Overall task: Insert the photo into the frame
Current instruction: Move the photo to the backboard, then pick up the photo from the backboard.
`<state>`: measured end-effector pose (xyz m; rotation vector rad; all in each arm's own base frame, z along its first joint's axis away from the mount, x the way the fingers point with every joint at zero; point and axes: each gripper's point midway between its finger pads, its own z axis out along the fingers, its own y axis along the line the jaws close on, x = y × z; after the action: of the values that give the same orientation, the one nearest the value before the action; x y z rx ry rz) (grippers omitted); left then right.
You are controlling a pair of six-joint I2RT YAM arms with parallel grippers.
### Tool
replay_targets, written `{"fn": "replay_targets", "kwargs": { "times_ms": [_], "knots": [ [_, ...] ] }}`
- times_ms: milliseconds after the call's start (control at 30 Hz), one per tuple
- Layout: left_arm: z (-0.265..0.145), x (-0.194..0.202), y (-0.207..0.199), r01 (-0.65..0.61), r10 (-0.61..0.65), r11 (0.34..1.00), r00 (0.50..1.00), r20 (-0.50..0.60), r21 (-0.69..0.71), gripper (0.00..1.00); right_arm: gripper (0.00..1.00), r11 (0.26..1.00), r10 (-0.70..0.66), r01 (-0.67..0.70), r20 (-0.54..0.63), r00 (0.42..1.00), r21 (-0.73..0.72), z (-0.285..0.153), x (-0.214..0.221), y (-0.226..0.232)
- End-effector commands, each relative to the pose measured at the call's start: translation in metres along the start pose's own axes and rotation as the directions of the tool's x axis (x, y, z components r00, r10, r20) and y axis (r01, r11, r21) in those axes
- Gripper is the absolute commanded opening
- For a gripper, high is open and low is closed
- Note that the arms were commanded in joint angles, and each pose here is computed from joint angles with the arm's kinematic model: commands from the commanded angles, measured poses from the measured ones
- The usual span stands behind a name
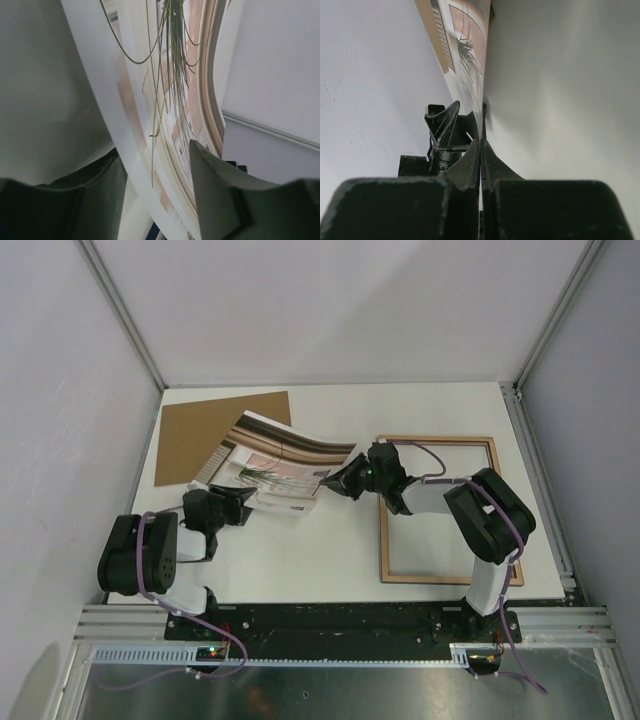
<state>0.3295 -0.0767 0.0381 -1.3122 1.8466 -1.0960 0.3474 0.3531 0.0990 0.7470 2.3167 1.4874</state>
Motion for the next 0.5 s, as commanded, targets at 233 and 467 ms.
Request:
{"fn": "replay_targets", "kwargs": {
  "times_ms": [233,467],
  "knots": [
    [-0.001,-0.01,-0.033,-0.063,0.06,0.992,0.998,0.032,0.108,0.07,0.0,0.997,-0.059,0.059,0.0,0.998,-0.052,-0.023,0.005,0.005],
    [-0.014,-0.004,-0.055,-0.143,0.143,0.981,0.99,0.008,0.134,0.0,0.38,0.979,-0.199,0.2,-0.041,0.979,0.031,-0.041,0.018,-0.016]
  ]
}}
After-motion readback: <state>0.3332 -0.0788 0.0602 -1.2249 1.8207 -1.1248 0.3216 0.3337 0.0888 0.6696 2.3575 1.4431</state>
